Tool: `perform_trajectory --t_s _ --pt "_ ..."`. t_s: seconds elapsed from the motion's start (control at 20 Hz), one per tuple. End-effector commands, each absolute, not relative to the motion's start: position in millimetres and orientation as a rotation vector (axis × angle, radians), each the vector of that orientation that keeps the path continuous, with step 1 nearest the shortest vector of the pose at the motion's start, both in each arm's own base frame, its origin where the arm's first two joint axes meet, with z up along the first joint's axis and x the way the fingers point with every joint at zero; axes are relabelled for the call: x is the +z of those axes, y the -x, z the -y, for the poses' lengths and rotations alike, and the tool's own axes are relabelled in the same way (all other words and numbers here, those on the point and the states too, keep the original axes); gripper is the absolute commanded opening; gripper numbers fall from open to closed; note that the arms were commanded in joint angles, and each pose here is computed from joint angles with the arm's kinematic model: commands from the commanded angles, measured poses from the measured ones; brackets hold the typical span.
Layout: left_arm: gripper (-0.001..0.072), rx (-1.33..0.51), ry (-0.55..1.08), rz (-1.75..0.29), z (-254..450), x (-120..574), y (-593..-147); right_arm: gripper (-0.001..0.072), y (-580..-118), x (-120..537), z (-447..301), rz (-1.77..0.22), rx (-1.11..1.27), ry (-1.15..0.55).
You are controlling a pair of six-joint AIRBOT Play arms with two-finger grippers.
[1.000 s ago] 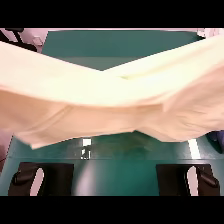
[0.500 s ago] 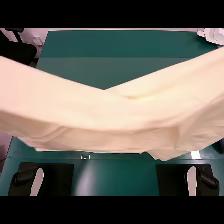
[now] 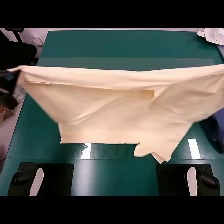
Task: Fold the shirts.
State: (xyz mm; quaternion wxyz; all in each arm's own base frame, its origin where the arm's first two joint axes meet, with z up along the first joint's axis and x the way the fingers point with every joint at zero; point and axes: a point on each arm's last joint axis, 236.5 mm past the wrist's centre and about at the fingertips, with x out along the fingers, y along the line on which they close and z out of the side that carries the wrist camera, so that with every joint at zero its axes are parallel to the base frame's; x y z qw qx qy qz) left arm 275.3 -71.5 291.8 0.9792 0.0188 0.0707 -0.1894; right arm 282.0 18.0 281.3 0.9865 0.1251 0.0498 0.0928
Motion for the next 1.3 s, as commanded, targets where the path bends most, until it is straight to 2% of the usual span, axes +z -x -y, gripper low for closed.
perform_trajectory --t_s 0.0,0.35,0.7,0.9,1.05,1.25 --pt "0.0023 -0.413 0.023 -0.182 68.3 246.6 -312.2 0.0021 -317.0 221.8 6.1 -0.149 0.107 -0.328" --pt "0.0023 -0.496 0.134 -0.272 62.9 173.4 -394.2 0.0021 -405.1 137.0 -22.1 -0.312 0.141 -0.166" --pt "0.0023 -0.444 0.242 -0.214 40.9 122.4 -460.5 0.0022 -478.7 77.7 -18.5 -0.456 0.123 -0.155" --pt "0.0023 -0.515 0.130 -0.238 73.9 100.1 -476.3 0.0021 -519.3 85.2 -21.0 -0.439 0.165 -0.072" --pt "0.0023 -0.467 0.041 -0.254 82.1 95.4 -490.6 0.0021 -548.4 96.2 -16.5 -0.405 0.177 -0.006" --pt "0.0023 -0.422 -0.006 -0.261 77.0 93.7 -496.6 0.0021 -573.1 87.8 -19.9 -0.452 0.276 -0.029"
